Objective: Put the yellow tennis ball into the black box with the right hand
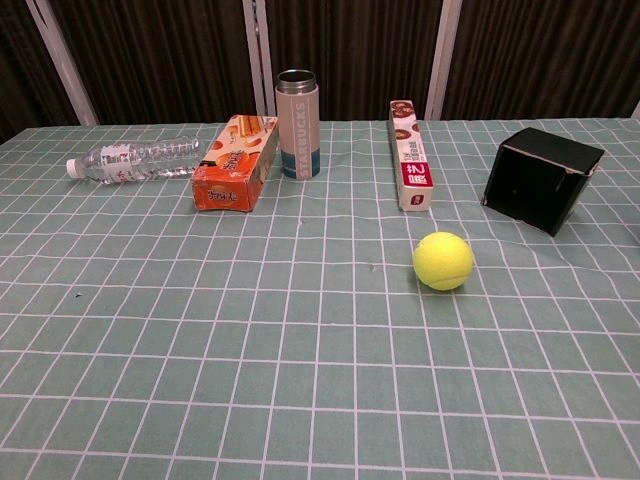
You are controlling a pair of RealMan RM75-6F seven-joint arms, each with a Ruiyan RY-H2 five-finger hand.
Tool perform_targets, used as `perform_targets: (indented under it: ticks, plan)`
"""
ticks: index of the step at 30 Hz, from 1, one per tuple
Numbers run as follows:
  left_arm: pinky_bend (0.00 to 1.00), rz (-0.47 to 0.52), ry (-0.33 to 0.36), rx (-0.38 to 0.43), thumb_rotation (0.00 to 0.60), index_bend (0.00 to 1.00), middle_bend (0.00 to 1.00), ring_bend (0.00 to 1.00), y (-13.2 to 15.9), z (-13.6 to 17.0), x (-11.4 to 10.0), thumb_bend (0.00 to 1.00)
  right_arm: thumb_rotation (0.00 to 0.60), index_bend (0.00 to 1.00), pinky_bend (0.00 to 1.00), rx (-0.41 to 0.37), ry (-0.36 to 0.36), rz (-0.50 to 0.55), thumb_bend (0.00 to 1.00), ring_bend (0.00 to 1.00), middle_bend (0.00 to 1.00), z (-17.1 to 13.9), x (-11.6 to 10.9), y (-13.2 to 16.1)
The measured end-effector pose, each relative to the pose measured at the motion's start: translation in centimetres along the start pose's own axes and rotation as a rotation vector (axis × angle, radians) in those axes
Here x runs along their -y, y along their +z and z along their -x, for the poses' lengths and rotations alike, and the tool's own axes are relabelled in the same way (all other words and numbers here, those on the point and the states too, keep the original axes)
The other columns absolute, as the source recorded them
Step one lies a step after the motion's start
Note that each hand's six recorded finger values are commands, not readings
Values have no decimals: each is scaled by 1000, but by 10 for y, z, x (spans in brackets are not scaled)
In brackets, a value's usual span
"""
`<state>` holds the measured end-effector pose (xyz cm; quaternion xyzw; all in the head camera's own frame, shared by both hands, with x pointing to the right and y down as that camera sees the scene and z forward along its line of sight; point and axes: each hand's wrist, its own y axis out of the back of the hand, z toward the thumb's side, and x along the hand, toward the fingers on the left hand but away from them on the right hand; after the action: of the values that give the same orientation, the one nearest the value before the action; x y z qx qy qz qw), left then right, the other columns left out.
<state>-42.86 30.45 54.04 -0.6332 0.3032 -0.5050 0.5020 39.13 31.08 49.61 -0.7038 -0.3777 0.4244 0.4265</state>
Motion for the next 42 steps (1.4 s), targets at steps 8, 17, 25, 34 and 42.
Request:
perform_targets:
  ticks: [8, 17, 25, 34, 42]
  plan:
    - [40, -12, -18, -4, 600, 0, 0, 0, 2, -7, 6, 153, 600, 25, 280, -13, -5, 27, 306, 116, 116, 7, 8, 4]
    - [40, -30, -20, -18, 600, 0, 0, 0, 4, -25, 11, 154, 600, 145, 420, -42, 92, 367, 355, 255, 262, 29, 38, 20]
    - [40, -49, -21, -5, 600, 0, 0, 0, 8, -29, 12, 153, 600, 145, 390, 21, 379, 846, 392, 256, 264, 72, 89, 45]
    - [40, -55, -55, -61, 600, 0, 0, 0, -2, -37, 20, 153, 600, 145, 363, 175, 612, 1217, 433, 243, 264, 124, 139, 79]
    - [40, -62, -85, -86, 600, 0, 0, 0, -6, -45, 26, 153, 600, 142, 349, 263, 636, 1395, 468, 192, 244, 161, 169, 102]
